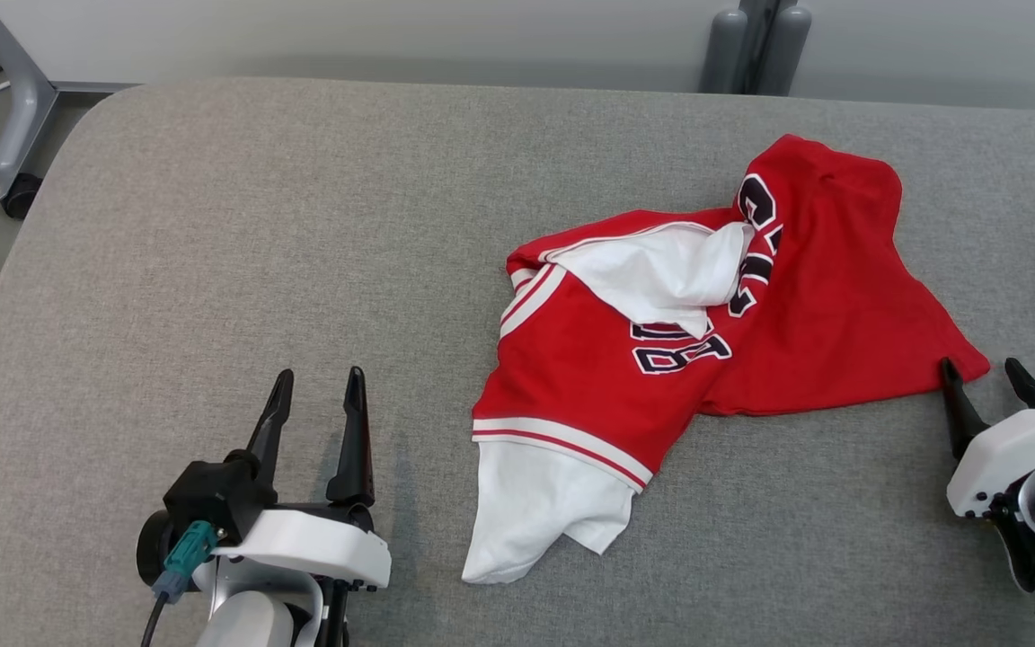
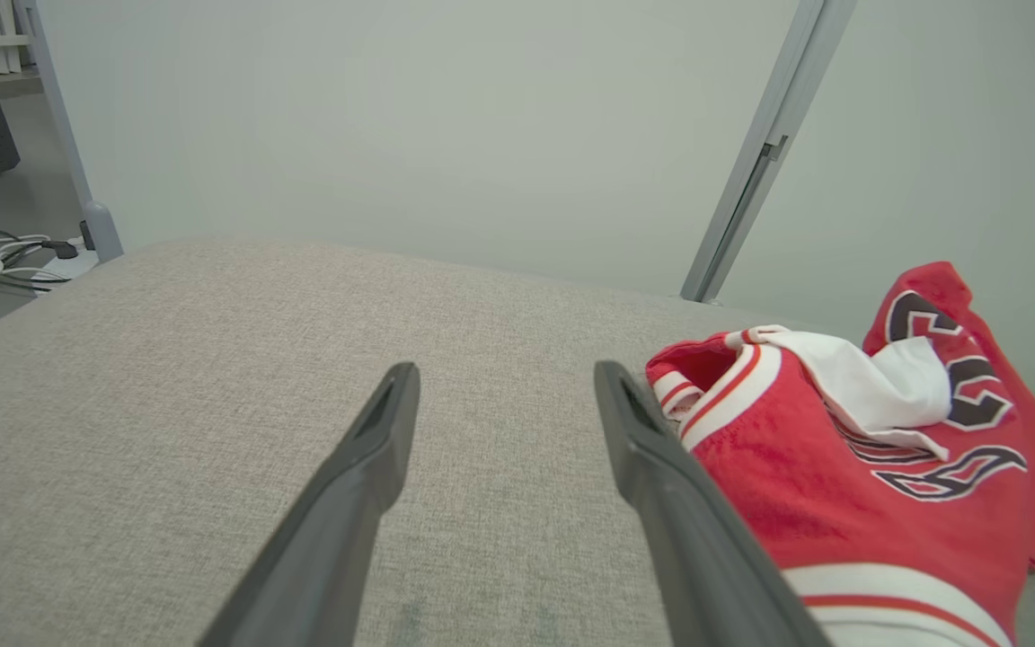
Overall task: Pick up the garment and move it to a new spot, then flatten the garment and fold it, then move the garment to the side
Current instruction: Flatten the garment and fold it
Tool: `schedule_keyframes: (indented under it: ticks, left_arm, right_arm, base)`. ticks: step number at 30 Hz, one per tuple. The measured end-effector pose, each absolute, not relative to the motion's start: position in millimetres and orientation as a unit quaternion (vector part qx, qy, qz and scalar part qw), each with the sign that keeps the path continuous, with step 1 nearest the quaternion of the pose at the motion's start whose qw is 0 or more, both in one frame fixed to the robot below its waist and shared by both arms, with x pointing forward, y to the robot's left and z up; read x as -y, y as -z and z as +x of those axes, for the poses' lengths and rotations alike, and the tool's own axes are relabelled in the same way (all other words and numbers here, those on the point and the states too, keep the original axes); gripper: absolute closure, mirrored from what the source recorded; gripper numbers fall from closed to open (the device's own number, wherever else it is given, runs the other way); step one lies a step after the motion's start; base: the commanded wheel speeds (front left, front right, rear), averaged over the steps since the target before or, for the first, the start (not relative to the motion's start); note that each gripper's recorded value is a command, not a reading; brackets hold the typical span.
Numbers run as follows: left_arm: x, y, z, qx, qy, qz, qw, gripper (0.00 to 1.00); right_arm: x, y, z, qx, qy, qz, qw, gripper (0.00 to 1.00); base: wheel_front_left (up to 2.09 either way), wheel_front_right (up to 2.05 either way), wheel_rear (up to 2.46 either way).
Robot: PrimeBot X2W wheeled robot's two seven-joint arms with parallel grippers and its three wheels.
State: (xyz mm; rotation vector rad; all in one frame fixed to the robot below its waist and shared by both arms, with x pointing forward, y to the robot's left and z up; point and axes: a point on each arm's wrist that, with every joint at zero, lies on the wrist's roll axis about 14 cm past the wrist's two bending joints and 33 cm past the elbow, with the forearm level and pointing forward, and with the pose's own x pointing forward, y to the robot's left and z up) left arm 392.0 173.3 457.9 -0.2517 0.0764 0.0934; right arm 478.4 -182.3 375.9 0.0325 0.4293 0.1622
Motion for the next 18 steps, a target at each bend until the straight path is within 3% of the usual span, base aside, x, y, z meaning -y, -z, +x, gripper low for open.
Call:
schedule_keyframes:
  ticks: [4,5,7,10,11,12,13,18]
  left_arm:
    - [-176.4,-457.3,390.7,-0.039,-0.050,-0.124,0.990,0.00]
    - [-177.0,-457.4,390.4,-0.039,-0.051,-0.124,0.990,0.00]
    - [-178.2,-457.8,390.0,-0.038,-0.053,-0.124,0.990,0.00]
    - [-178.6,-458.6,390.3,-0.037,-0.053,-0.124,0.990,0.00]
    - [-178.0,-459.0,390.6,-0.036,-0.052,-0.124,0.990,0.00]
    - [-177.2,-459.4,391.1,-0.035,-0.051,-0.124,0.990,0.00]
    - [-176.1,-459.9,391.5,-0.035,-0.050,-0.125,0.990,0.00]
    - [-169.1,-461.8,394.9,-0.032,-0.039,-0.126,0.991,0.00]
  right_arm:
    - [177.5,-367.3,475.2,-0.231,-0.076,0.027,0.970,0.00]
    - [173.4,-366.4,474.9,-0.233,-0.076,0.034,0.969,0.09]
    - [164.9,-366.8,475.3,-0.235,-0.077,0.051,0.968,0.53]
    - [160.8,-370.5,476.5,-0.231,-0.078,0.060,0.968,0.77]
    - [162.1,-372.1,476.9,-0.228,-0.077,0.061,0.969,0.91]
    - [163.8,-374.4,477.6,-0.225,-0.075,0.061,0.970,0.91]
    - [165.9,-377.6,478.7,-0.219,-0.073,0.062,0.971,1.00]
    - [179.0,-394.2,482.0,-0.188,-0.060,0.065,0.978,1.00]
  base:
    - [0.00,0.00,0.00]
    - [0.00,0.00,0.00]
    - [0.00,0.00,0.00]
    - [0.00,0.00,0.00]
    - [0.00,0.00,0.00]
    - [0.00,0.00,0.00]
    - [0.00,0.00,0.00]
    - [0.00,0.00,0.00]
